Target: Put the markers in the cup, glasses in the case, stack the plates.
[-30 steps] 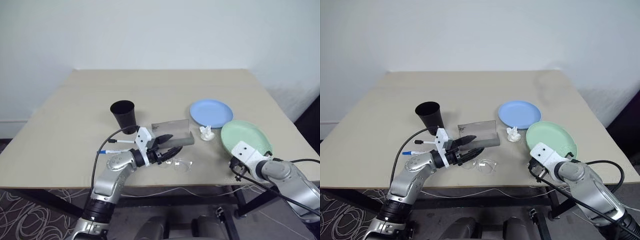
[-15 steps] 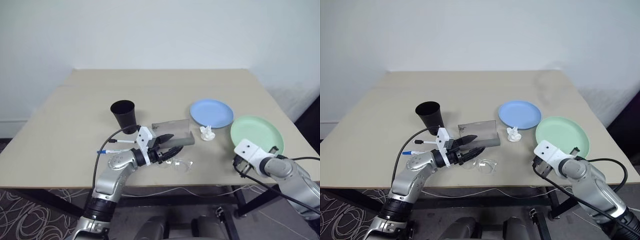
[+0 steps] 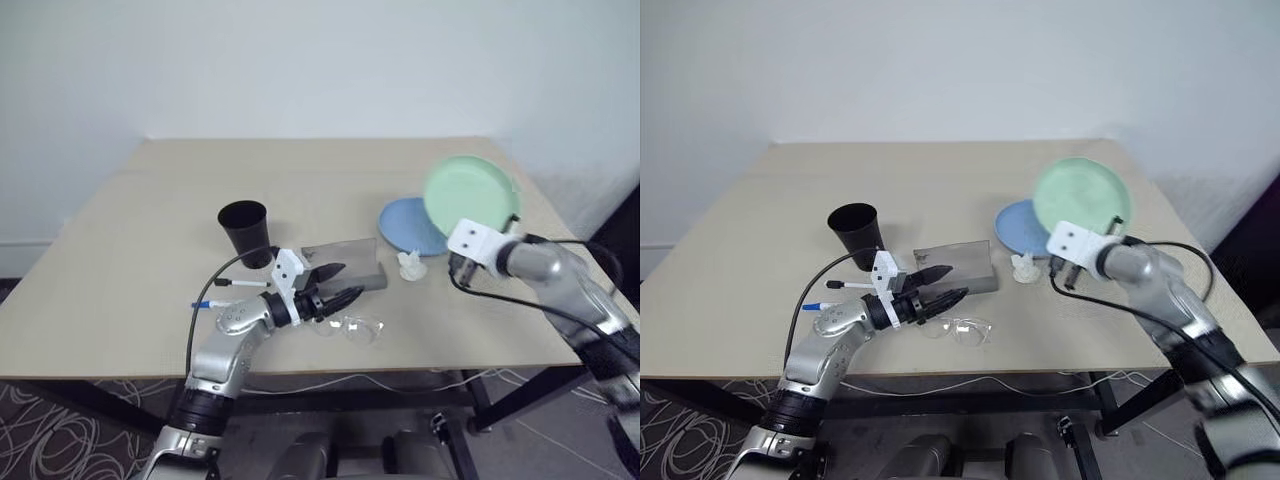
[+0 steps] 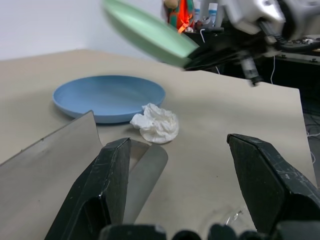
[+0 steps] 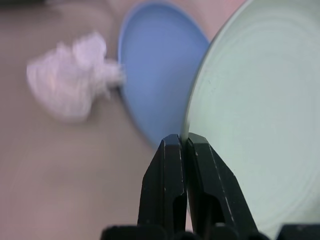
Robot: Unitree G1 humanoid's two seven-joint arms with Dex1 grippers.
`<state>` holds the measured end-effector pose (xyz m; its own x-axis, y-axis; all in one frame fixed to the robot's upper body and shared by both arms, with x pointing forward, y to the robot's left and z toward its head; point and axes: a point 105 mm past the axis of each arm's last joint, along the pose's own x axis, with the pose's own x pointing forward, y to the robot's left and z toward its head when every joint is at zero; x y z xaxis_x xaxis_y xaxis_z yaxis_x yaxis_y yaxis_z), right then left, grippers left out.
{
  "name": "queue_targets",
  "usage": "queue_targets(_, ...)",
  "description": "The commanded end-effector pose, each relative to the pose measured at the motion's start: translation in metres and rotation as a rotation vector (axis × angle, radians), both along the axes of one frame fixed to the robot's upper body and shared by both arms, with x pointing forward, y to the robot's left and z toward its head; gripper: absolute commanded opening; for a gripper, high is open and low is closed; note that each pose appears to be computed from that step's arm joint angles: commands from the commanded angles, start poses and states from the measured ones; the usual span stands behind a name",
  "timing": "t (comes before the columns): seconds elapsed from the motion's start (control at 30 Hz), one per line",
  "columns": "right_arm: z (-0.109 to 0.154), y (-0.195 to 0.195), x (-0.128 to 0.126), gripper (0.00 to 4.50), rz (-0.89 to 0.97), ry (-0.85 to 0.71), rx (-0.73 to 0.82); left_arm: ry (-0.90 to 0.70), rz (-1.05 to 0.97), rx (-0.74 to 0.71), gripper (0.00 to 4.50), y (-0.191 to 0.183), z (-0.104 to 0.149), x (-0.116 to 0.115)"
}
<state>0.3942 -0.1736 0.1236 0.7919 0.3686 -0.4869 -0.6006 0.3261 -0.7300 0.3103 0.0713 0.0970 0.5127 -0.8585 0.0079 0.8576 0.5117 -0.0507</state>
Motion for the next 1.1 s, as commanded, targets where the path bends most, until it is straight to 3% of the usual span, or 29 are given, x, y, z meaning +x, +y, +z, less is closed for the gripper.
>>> queue_targets(0.03, 0.01, 0.01, 0.02, 0.01, 0.089, -0.039, -0.025, -0.074, 0.017, -0.009, 3.25, 0.003, 0.017, 0.004)
queue_targets(0.17, 0.008, 0.02, 0.035, 0.01, 0.144, -0.034, -0.039, -0.08, 0.039, -0.007, 3.25, 0.007, 0.018, 0.002)
queue_targets(0.27, 0.007, 0.021, 0.044, 0.69, 0.149, -0.024, -0.07, -0.083, 0.065, -0.004, 3.25, 0.012, 0.018, 0.0)
queue_targets(0.5, 0.005, 0.02, 0.044, 3.07, 0.196, 0.009, -0.101, -0.084, 0.089, -0.003, 3.25, 0.017, 0.019, -0.003)
queue_targets(0.6, 0.014, 0.019, 0.045, 4.02, 0.178, -0.005, -0.033, -0.085, 0.092, -0.004, 3.25, 0.017, 0.02, -0.002)
queue_targets(0.73, 0.028, 0.012, 0.042, 4.02, 0.134, 0.04, 0.141, -0.086, 0.089, -0.004, 3.25, 0.016, 0.021, 0.001)
queue_targets(0.87, 0.029, 0.011, 0.024, 4.02, 0.092, 0.207, 0.371, -0.083, 0.078, -0.002, 3.25, 0.017, 0.021, 0.002)
queue_targets(1.1, -0.002, 0.015, 0.007, 4.02, -0.089, 0.409, 0.592, -0.082, 0.064, 0.005, 3.25, 0.018, 0.023, 0.006)
